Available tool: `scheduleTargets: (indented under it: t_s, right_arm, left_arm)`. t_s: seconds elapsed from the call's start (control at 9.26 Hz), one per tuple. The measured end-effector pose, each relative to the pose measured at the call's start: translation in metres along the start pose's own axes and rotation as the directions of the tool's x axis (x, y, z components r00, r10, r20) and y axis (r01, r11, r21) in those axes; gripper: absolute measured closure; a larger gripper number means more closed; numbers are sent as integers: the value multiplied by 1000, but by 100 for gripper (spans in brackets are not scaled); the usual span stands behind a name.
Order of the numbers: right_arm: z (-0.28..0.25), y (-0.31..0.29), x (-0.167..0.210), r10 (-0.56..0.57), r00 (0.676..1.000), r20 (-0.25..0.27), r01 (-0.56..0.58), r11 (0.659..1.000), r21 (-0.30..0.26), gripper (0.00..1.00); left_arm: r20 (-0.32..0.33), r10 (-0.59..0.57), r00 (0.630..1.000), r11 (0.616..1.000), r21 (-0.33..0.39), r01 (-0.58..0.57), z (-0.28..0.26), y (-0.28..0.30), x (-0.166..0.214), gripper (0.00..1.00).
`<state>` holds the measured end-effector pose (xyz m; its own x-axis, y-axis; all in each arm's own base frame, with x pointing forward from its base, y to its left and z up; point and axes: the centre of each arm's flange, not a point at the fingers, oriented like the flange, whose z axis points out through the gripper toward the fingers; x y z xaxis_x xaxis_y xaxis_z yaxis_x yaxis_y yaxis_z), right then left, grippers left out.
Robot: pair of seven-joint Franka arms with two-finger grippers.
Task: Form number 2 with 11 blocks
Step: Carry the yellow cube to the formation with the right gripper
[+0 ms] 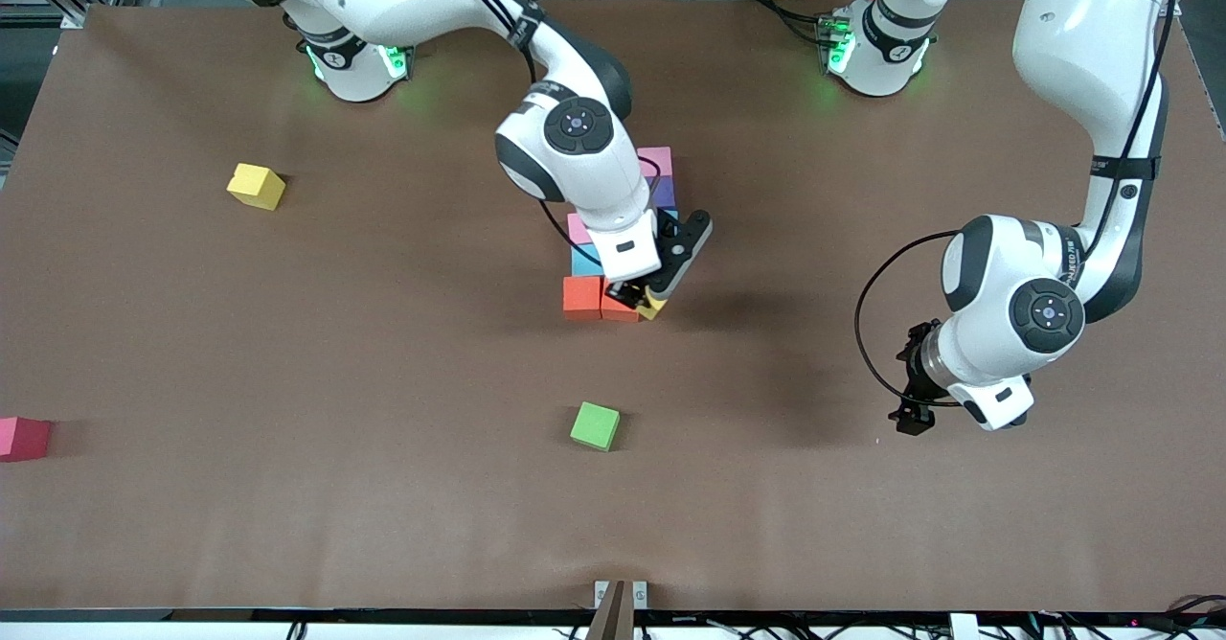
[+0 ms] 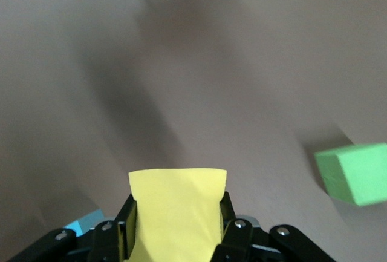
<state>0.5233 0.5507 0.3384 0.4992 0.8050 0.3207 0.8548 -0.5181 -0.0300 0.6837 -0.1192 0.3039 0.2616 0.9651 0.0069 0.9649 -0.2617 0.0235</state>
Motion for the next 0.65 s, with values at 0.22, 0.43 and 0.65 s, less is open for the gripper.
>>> scheduleTargets:
  t_s: [0.22,0.43,0.65]
  right_arm:
    - [36,-22,-1,-47,998,-47,48,998,31,45]
    - [58,-18,-8,-159,985,-61,161,986,32,45]
    - [73,-16,-13,-225,972,-73,228,973,33,45]
  left_arm:
    - [0,0,1000,1000,0,0,0,0,0,0]
    - [0,1,1000,1000,0,-1,0,0,-1,0]
    - [0,1,1000,1000,0,-1,0,0,-1,0]
